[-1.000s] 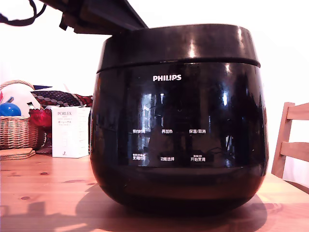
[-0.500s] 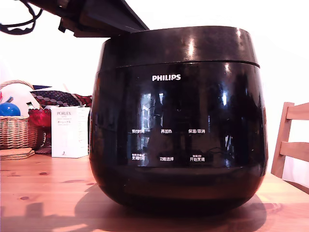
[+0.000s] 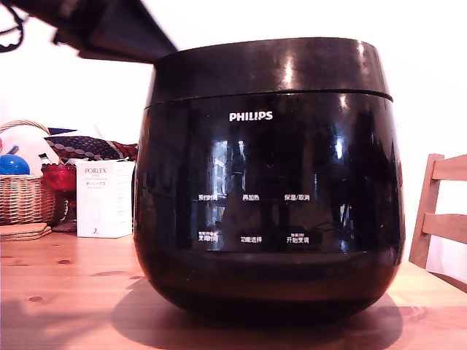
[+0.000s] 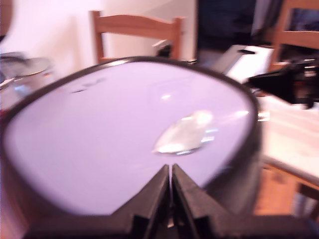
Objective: Close the rice cooker by pressing the lid down with medium force
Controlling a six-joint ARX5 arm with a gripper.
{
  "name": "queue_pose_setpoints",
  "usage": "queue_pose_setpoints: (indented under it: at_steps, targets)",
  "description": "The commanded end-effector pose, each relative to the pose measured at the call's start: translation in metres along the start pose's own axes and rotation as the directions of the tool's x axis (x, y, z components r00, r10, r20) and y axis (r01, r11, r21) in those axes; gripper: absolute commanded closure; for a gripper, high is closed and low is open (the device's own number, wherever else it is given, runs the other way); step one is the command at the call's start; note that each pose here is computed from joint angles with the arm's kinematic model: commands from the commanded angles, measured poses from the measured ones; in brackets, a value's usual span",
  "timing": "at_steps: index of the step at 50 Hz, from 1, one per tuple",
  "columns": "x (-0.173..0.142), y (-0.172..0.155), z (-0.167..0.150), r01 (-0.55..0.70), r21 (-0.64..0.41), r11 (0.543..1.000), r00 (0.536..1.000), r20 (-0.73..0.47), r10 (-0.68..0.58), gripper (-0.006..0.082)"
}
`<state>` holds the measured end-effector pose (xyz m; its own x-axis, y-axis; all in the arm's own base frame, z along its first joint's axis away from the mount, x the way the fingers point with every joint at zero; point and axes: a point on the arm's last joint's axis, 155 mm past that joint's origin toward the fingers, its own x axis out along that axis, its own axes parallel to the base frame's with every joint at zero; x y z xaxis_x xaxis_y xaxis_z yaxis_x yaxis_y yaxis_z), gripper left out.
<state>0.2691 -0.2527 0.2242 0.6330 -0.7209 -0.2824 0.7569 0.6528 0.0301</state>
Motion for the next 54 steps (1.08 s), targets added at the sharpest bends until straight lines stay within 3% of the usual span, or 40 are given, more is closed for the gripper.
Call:
queue_pose_setpoints:
  at_steps: [1, 13, 30, 42, 54]
  targets:
    - [-0.009, 0.019, 0.025, -0.063, 0.041, 0.997, 0.996, 0.059, 0.06, 0.0791]
    - [-0.032, 0.097, 0.038, -0.318, 0.062, 0.946, 0.946, 0.084, 0.312, 0.0791]
    - [-0.076, 0.182, 0.025, -0.577, 0.028, 0.816, 0.816, 0.042, 0.576, 0.0791]
    - [-0.095, 0.208, 0.018, -0.645, 0.009, 0.764, 0.764, 0.025, 0.645, 0.0791]
    - [-0.098, 0.211, 0.017, -0.652, 0.007, 0.758, 0.758, 0.023, 0.651, 0.0791]
